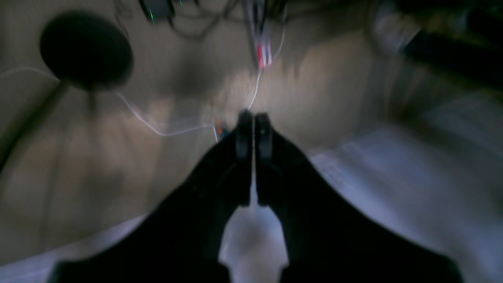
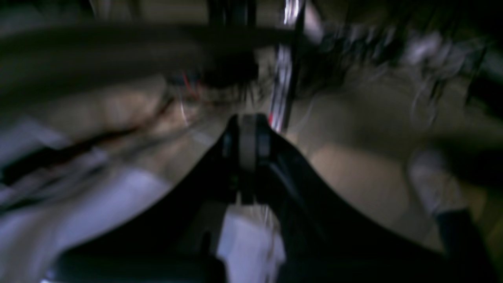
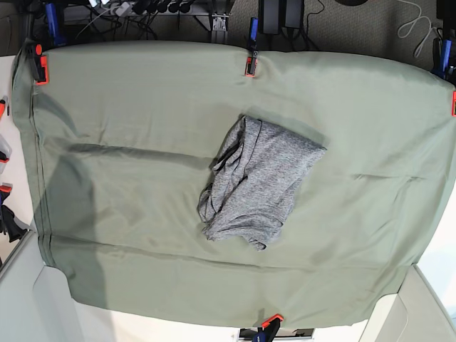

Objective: Fold the T-shirt properly

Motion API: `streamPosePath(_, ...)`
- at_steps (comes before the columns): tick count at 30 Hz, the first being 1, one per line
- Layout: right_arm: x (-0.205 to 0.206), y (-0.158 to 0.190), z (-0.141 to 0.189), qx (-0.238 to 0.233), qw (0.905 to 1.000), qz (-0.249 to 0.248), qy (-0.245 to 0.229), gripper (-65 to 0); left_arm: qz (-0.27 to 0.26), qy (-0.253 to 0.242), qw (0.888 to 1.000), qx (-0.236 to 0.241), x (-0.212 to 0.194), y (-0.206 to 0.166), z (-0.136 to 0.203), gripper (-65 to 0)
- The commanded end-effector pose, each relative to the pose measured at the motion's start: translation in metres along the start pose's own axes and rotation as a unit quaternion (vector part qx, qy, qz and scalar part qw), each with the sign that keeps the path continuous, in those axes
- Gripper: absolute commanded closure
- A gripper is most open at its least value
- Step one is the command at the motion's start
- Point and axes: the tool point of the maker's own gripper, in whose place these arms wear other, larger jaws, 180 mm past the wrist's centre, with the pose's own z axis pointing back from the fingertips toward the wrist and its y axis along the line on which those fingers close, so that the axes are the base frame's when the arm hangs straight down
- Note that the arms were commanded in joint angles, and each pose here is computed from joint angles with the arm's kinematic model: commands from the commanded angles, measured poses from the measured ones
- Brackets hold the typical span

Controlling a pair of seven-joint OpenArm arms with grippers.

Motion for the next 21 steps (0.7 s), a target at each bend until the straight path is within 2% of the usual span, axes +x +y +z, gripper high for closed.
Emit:
streamPosePath(1, -0.01, -0.002, -0.007, -0.002, 0.9997, 0.002, 0.022, 0.0, 0.0, 0.02, 1.0, 0.021, -0.006, 0.011, -0.007, -1.3)
streamPosePath(3, -0.036, -0.006, -0.029, -0.009, 0.9964, -0.002, 0.084, 0.0, 0.006, 0.072, 0.996, 0.055, -0.018, 0.026, -0.027, -1.3)
streamPosePath(6, -0.074, -0.012, -0.054, -0.02, 0.982, -0.011, 0.187, 0.0, -0.008, 0.144, 0.987, 0.07, -0.028, 0.033, -0.053, -1.3)
streamPosePath(9, -0.086, -0.023, -0.075, -0.03, 0.9694, 0.001, 0.244, 0.0, -0.033, 0.157, 0.984, 0.083, -0.005, 0.04, -0.076, -1.3)
streamPosePath(12, -0.073, -0.037, -0.091, -0.044, 0.9644, 0.02, 0.26, 0.0, -0.05, 0.12, 0.985, 0.116, 0.05, 0.053, -0.092, -1.3)
streamPosePath(14, -0.056, -0.045, -0.096, -0.052, 0.9635, 0.028, 0.261, 0.0, -0.05, 0.09, 0.987, 0.119, 0.09, 0.052, -0.099, -1.3)
streamPosePath(18, -0.014, -0.05, -0.103, -0.057, 0.971, 0.037, 0.229, 0.0, -0.051, 0.049, 0.991, 0.115, 0.146, 0.047, -0.099, -1.3)
streamPosePath(21, 0.016, -0.055, -0.105, -0.064, 0.9752, 0.046, 0.207, 0.0, -0.052, 0.04, 0.991, 0.116, 0.158, 0.048, -0.097, -1.3)
